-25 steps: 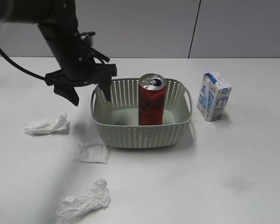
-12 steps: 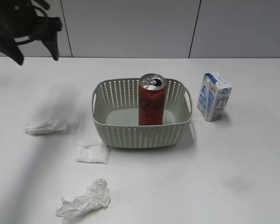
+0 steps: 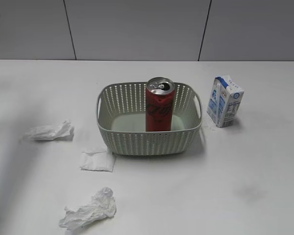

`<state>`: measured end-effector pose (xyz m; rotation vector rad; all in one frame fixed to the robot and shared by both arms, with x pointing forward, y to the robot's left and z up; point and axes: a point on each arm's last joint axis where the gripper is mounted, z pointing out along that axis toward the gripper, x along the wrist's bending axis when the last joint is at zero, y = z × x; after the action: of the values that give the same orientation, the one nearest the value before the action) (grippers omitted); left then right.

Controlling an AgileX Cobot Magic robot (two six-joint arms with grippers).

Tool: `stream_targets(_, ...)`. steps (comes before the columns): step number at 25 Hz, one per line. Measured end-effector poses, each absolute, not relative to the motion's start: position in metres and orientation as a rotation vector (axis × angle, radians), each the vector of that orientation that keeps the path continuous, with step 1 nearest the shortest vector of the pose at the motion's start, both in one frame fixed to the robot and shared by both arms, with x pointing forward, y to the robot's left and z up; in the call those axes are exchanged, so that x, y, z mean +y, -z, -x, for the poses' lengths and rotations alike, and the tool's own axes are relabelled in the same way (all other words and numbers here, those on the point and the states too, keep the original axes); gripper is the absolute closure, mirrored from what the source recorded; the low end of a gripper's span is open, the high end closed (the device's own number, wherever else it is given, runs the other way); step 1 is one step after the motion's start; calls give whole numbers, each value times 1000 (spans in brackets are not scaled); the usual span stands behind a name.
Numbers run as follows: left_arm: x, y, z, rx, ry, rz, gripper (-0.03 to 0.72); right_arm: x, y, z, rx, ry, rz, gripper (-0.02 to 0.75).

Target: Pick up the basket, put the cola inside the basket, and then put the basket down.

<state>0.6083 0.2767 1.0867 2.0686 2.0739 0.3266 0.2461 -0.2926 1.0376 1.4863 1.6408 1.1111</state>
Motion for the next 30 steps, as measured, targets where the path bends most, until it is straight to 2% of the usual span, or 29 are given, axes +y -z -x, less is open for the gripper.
stream_targets(9, 279, -1070, -522, 2063, -187, -2150, 74, -293, -1038, -246, 1640, -1112, -1486, 147)
stream_targets(19, 286, -1053, -419, 1989, -297, -2081, 91, -293, -1038, -246, 1639, -1113, -1486, 147)
stream_targets(30, 292, -1037, -335, 1864, -466, -1946, 98, -293, -1038, -246, 1638, -1114, -1487, 147)
